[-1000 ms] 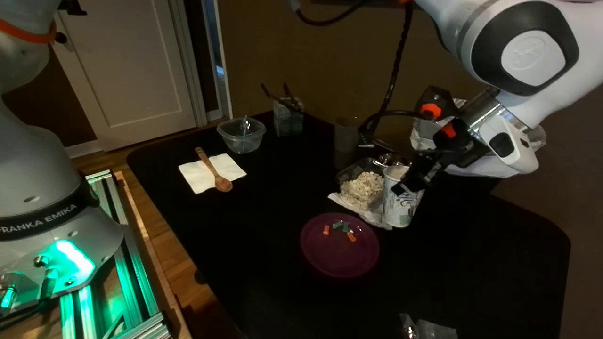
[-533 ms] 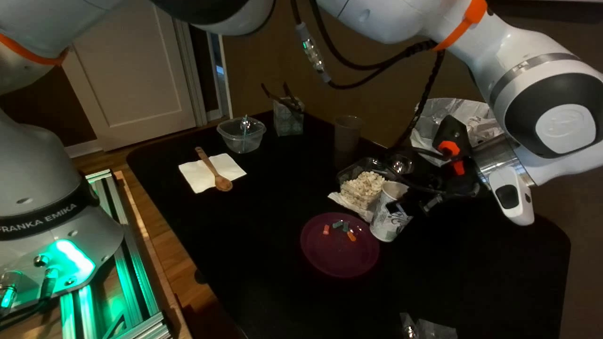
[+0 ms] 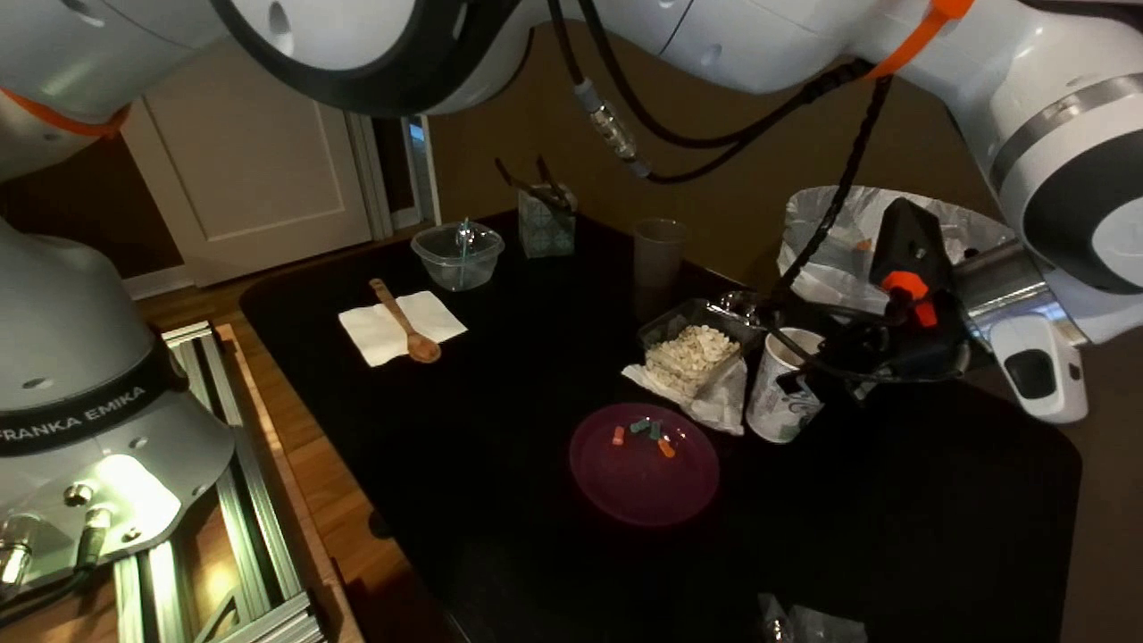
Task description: Remove the coffee cup from the purple plate.
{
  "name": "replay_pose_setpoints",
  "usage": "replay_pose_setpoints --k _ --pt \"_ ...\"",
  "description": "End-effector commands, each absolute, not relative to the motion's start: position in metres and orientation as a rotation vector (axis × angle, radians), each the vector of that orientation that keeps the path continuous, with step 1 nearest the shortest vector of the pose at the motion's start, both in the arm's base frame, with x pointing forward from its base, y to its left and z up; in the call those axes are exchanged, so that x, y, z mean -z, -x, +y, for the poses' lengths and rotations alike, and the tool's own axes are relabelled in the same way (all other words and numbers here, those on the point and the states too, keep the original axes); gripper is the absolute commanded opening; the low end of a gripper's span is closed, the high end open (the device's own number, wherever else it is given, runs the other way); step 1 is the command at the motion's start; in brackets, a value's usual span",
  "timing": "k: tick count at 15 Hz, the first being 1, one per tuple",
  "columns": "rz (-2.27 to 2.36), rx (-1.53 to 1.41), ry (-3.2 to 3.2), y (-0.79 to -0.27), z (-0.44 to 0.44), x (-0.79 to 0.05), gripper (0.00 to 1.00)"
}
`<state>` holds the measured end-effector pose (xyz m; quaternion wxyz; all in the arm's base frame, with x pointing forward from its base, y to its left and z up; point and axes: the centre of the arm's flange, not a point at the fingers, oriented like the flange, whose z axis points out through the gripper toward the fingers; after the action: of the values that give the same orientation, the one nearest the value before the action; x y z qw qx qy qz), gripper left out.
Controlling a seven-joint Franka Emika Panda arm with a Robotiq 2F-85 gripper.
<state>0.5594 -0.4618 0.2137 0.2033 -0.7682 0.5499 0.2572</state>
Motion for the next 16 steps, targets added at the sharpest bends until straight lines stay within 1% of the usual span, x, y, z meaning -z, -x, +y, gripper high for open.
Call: replay_pose_setpoints --k 1,3,4,13,16 --pt "1.547 -0.672 2.155 -0.562 -0.467 -0.22 0.04" --pt "1.556 -0.63 2.167 -0.565 -0.471 -0.229 0.04" --pt "1.557 -0.626 2.168 -0.565 -0.471 -0.23 0.01" --pt "1.54 -0.644 2.135 -0.559 -0.486 -0.197 0.01" --pt "1.558 -0.589 2.147 -0.554 -0.487 -0.191 0.01"
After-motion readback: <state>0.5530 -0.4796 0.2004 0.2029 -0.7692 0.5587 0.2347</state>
